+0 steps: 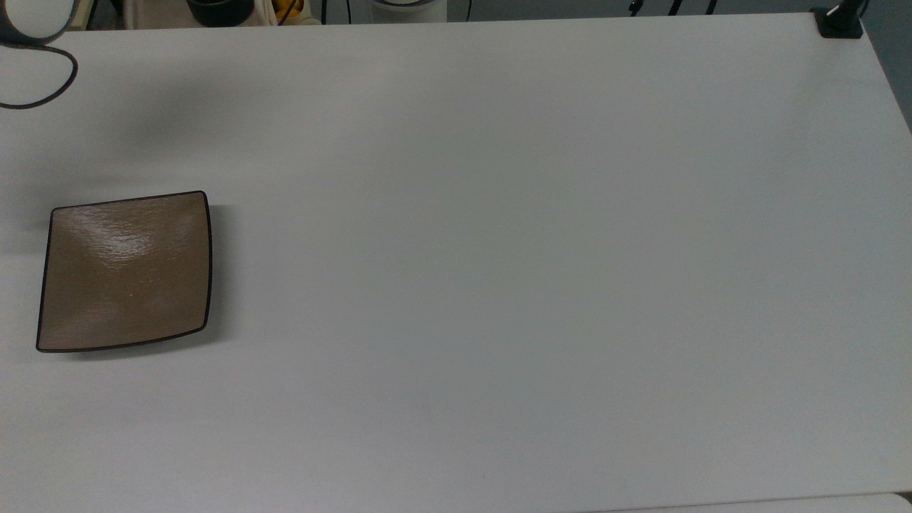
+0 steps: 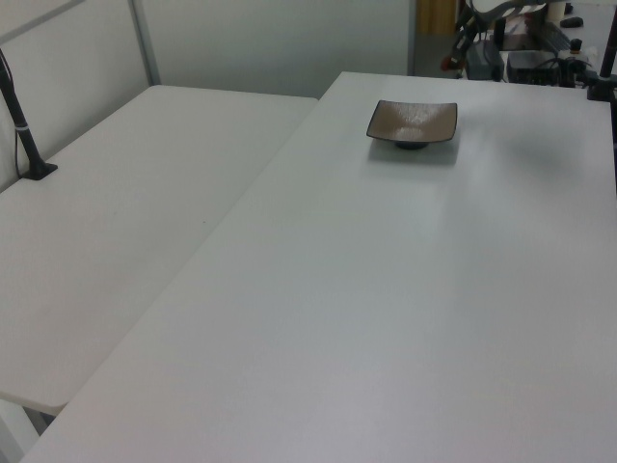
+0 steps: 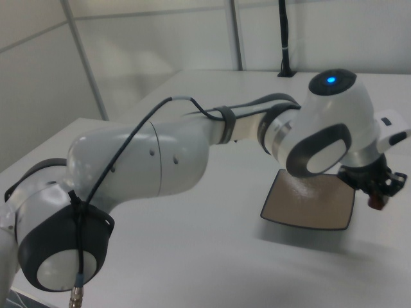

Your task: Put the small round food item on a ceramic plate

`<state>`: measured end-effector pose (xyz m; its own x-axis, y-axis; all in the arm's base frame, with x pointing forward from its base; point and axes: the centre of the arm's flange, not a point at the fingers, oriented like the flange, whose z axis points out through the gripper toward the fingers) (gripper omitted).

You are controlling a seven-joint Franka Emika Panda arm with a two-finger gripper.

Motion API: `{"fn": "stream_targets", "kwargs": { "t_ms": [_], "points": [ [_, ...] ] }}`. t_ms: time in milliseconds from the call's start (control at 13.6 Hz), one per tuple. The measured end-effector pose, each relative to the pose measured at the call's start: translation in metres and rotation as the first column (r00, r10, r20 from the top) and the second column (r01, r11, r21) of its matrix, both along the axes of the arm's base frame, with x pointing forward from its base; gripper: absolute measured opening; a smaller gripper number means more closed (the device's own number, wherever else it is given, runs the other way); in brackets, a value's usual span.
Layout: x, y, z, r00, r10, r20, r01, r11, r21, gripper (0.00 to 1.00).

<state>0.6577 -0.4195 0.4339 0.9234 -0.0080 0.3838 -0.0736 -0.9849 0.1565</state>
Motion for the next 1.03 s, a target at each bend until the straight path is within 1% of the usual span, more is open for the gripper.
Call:
{"fn": "stream_targets", "kwargs": {
  "t_ms": [147,221,368,515,662,736,810,957,1030],
  "points": [
    [0.007,0.037,0.005,1.000,0.022,0.005,-0.022,0.996,0.083,0.20],
    [0.013,0.057,0.000,1.000,0.019,-0.001,-0.019,0.994,0.110,0.20],
    [0.028,0.098,-0.017,1.000,0.001,-0.028,0.004,0.987,0.158,0.20],
    [0.038,0.132,-0.033,0.998,-0.002,-0.056,0.012,0.982,0.188,0.20],
    [0.046,0.153,-0.042,0.999,0.000,-0.047,0.009,0.982,0.191,0.21],
    [0.048,0.161,-0.050,0.999,0.000,-0.041,0.008,0.982,0.189,0.23],
    [0.050,0.165,-0.059,0.999,0.002,-0.037,0.005,0.984,0.180,0.26],
    [0.052,0.165,-0.080,0.999,0.001,-0.040,0.006,0.987,0.163,0.38],
    [0.053,0.165,-0.085,0.999,0.001,-0.041,0.006,0.987,0.160,0.42]
  ]
}}
